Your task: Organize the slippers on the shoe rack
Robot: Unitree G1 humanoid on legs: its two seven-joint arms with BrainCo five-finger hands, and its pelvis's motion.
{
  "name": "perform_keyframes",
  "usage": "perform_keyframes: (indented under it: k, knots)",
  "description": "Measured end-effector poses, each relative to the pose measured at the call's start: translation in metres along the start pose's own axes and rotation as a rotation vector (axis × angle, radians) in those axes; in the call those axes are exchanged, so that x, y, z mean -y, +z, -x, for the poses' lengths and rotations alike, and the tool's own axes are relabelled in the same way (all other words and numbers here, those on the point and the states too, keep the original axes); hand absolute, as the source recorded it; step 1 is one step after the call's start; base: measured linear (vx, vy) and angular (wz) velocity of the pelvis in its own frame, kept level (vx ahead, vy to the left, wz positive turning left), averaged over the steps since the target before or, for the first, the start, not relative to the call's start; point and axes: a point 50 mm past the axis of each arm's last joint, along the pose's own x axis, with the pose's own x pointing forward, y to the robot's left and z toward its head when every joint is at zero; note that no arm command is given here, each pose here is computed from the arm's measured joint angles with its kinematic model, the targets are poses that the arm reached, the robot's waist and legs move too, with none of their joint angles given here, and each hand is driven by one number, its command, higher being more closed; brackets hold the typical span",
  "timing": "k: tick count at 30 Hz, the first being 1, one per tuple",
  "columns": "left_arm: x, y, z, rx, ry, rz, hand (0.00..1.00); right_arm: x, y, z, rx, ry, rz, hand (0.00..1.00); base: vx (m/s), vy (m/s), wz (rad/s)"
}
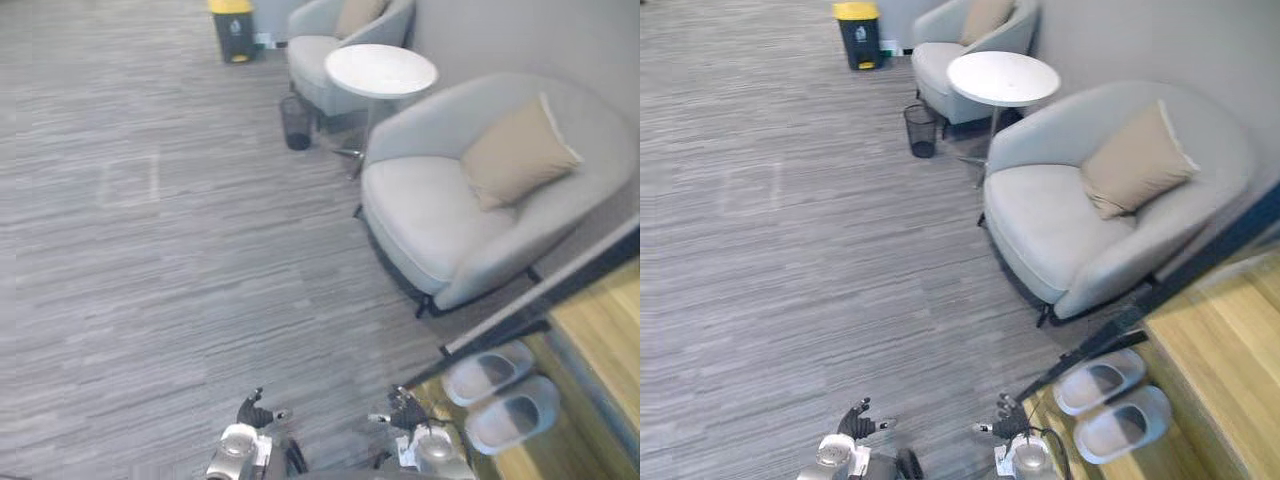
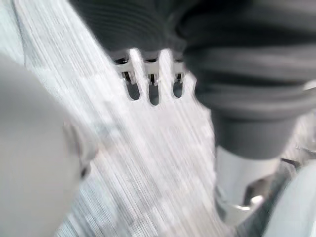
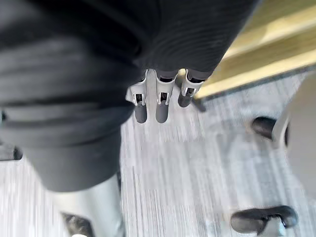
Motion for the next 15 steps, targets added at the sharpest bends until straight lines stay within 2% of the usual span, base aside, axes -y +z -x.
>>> perform_keyframes:
  k: [3, 7, 13, 15]
  knots:
    - [-0.002, -0.003, 0.001, -0.005, 0.005, -0.002, 0.0, 0.001, 0.0, -0.001, -0.007, -0.004, -0.007, 0.0, 0.13, 0.153, 0.55]
    - [-0.017, -0.01, 0.001, -0.022, 0.037, -0.022, 0.0, 0.001, -0.001, -0.003, -0.018, -0.004, 0.002, 0.0, 0.17, -0.012, 0.77]
    - [-0.014, -0.003, 0.0, 0.003, 0.033, 0.0, 0.0, 0.003, 0.0, -0.003, -0.012, -0.01, 0.001, 0.0, 0.21, -0.151, 1.14]
    - [-0.01, -0.007, 0.001, -0.01, 0.03, 0.033, 0.0, 0.007, 0.001, -0.003, -0.011, -0.018, 0.005, 0.0, 0.24, -0.22, 0.46]
